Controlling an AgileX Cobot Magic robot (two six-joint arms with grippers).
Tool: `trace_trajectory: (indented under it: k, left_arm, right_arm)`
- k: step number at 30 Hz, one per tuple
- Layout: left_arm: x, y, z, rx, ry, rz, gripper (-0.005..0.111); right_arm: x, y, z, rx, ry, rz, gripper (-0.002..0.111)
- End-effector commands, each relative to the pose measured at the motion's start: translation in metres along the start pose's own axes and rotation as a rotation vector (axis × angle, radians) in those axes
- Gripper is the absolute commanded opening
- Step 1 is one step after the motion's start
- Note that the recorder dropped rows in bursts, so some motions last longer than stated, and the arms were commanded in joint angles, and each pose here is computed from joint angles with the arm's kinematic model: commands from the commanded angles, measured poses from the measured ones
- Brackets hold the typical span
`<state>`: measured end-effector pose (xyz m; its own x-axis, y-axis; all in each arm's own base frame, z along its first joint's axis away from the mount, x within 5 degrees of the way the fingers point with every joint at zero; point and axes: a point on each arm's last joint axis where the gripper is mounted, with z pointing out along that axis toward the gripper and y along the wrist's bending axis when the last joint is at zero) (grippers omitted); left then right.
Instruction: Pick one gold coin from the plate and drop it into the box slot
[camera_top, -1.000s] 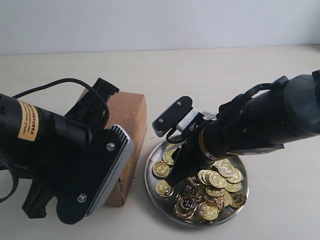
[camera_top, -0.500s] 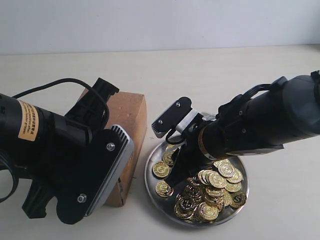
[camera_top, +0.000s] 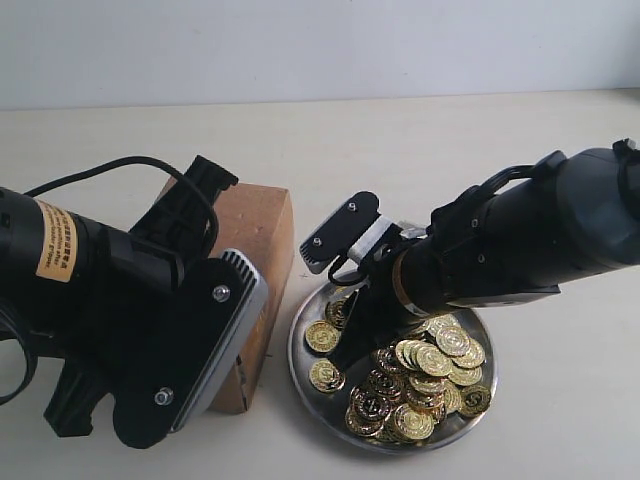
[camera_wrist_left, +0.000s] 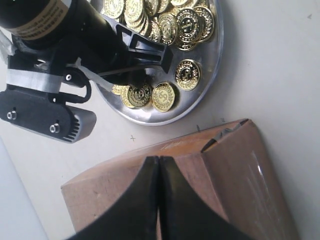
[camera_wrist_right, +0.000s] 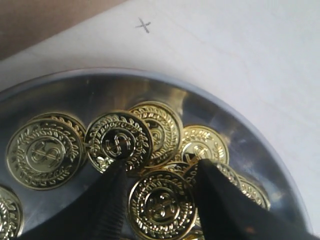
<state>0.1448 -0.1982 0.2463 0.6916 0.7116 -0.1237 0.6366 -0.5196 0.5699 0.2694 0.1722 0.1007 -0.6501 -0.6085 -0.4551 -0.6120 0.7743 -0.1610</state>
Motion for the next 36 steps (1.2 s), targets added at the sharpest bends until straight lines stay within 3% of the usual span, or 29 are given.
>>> trace_trajectory:
  k: [1,27,36]
  left_arm:
    - [0.000,-0.001,-0.001,-0.003,-0.006,-0.024,0.000]
    - [0.000,-0.001,-0.001,-0.003,-0.006,-0.024,0.000]
    - [0.001,-0.003,-0.001,0.015,-0.003,-0.025,0.000]
  right_arm:
    - [0.002,-0.001,0.002,0.011,0.017,0.011,0.040]
    - [-0.005,-0.005,-0.011,0.028,-0.014,0.051,0.040]
    - [-0.023,-0.011,-0.059,0.027,-0.140,0.189,0.040]
